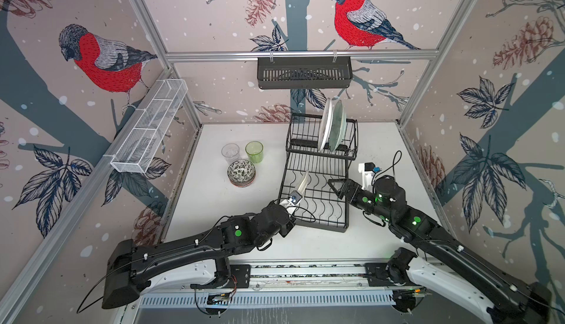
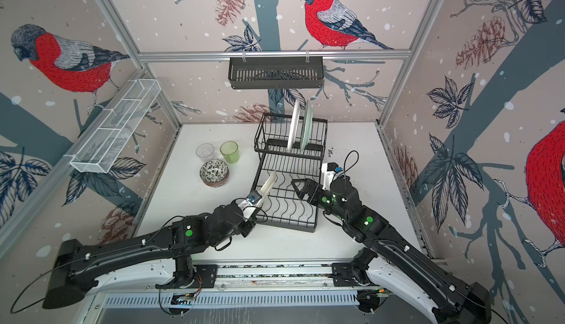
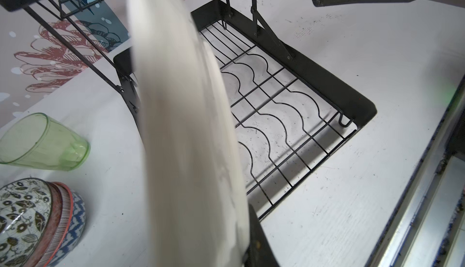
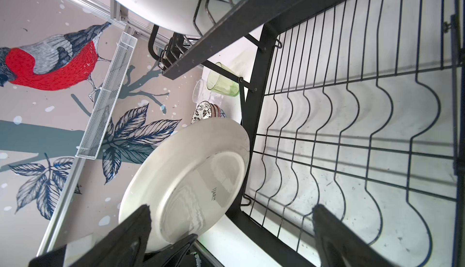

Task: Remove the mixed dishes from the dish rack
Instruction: 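Carry the plate down toward the right gripper over the lower rack, then grasp the plate rim with right gripper while left gripper holds it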

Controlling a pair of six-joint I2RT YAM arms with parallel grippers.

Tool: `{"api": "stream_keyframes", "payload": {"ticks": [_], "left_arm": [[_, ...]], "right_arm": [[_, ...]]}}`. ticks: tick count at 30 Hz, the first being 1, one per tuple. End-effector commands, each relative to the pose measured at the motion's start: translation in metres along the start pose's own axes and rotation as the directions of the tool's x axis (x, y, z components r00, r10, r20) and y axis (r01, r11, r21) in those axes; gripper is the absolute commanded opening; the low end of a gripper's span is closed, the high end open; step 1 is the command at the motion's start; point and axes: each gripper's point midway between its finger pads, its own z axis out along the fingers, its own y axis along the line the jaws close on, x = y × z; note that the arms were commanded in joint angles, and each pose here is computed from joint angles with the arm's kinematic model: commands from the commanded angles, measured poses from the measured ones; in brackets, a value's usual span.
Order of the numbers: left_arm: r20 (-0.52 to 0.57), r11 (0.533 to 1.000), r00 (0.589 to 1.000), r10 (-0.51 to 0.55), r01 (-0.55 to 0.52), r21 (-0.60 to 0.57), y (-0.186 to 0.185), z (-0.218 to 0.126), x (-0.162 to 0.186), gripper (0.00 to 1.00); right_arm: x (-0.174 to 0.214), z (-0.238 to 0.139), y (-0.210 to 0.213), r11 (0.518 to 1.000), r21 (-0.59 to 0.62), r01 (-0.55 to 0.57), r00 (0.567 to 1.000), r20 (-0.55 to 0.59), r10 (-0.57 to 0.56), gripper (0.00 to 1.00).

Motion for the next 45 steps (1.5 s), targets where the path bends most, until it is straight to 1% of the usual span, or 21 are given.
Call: {"api": "stream_keyframes", "payload": {"ticks": [1, 3, 9, 15, 20, 24, 30, 31, 35, 38, 40, 41, 43, 45], "left_arm": [[0.161, 0.998, 0.987, 0.01, 0.0, -0.063, 0.006, -0.004, -0.038, 0.0], [0.172, 0.997, 0.984, 0.036, -0.024, -0.071, 0.004, -0.002, -0.041, 0.0], [0.112, 0.982, 0.982, 0.155, -0.141, -0.129, -0.003, 0.012, -0.033, 0.0], [0.117, 0.978, 0.973, 0.199, -0.188, -0.093, -0.022, 0.019, -0.033, 0.0], [0.121, 0.964, 0.958, 0.258, -0.247, -0.097, -0.037, 0.024, -0.041, 0.0], [0.086, 0.946, 0.944, 0.317, -0.308, -0.103, -0.049, 0.038, -0.039, 0.0], [0.064, 0.934, 0.937, 0.344, -0.335, -0.126, -0.059, 0.051, -0.047, 0.0], [0.061, 0.93, 0.935, 0.35, -0.34, -0.14, -0.059, 0.052, -0.048, 0.0], [0.035, 0.914, 0.93, 0.366, -0.352, -0.2, -0.059, 0.059, -0.05, 0.0], [0.022, 0.9, 0.924, 0.383, -0.367, -0.235, -0.059, 0.063, -0.05, 0.0], [0.015, 0.891, 0.918, 0.396, -0.38, -0.249, -0.06, 0.064, -0.049, 0.0], [0.017, 0.89, 0.918, 0.397, -0.38, -0.251, -0.06, 0.065, -0.049, 0.0], [0.022, 0.89, 0.918, 0.397, -0.379, -0.252, -0.06, 0.065, -0.05, 0.0], [0.03, 0.89, 0.917, 0.397, -0.376, -0.257, -0.06, 0.064, -0.052, 0.0]], "right_arm": [[-0.001, -0.002, 0.003, 0.999, -0.009, -0.046, 0.999, -0.012, 0.046, 0.99], [-0.001, 0.0, -0.001, 0.998, -0.004, -0.06, 0.998, -0.023, 0.06, 1.0], [-0.003, 0.007, -0.007, 0.995, -0.008, -0.096, 0.994, -0.046, 0.096, 0.99], [-0.007, 0.01, -0.006, 0.995, -0.008, -0.1, 0.994, -0.05, 0.099, 1.0], [-0.002, 0.016, -0.008, 0.993, -0.005, -0.118, 0.989, -0.087, 0.117, 1.0], [0.001, 0.018, -0.007, 0.993, -0.006, -0.122, 0.986, -0.116, 0.12, 1.0], [0.003, 0.017, -0.014, 0.99, 0.015, -0.138, 0.982, -0.128, 0.139, 1.0], [0.004, 0.017, -0.015, 0.99, 0.018, -0.142, 0.981, -0.132, 0.143, 0.99], [0.005, 0.019, -0.021, 0.987, 0.031, -0.159, 0.975, -0.15, 0.162, 0.9], [0.007, 0.021, -0.021, 0.985, 0.017, -0.171, 0.971, -0.167, 0.171, 0.78], [0.006, 0.021, -0.022, 0.984, 0.016, -0.177, 0.969, -0.171, 0.177, 0.68], [0.006, 0.021, -0.022, 0.984, 0.013, -0.178, 0.968, -0.175, 0.178, 0.65], [0.006, 0.021, -0.021, 0.984, 0.003, -0.18, 0.967, -0.182, 0.177, 0.63], [0.007, 0.022, -0.02, 0.984, -0.001, -0.177, 0.966, -0.191, 0.174, 0.63]]}}
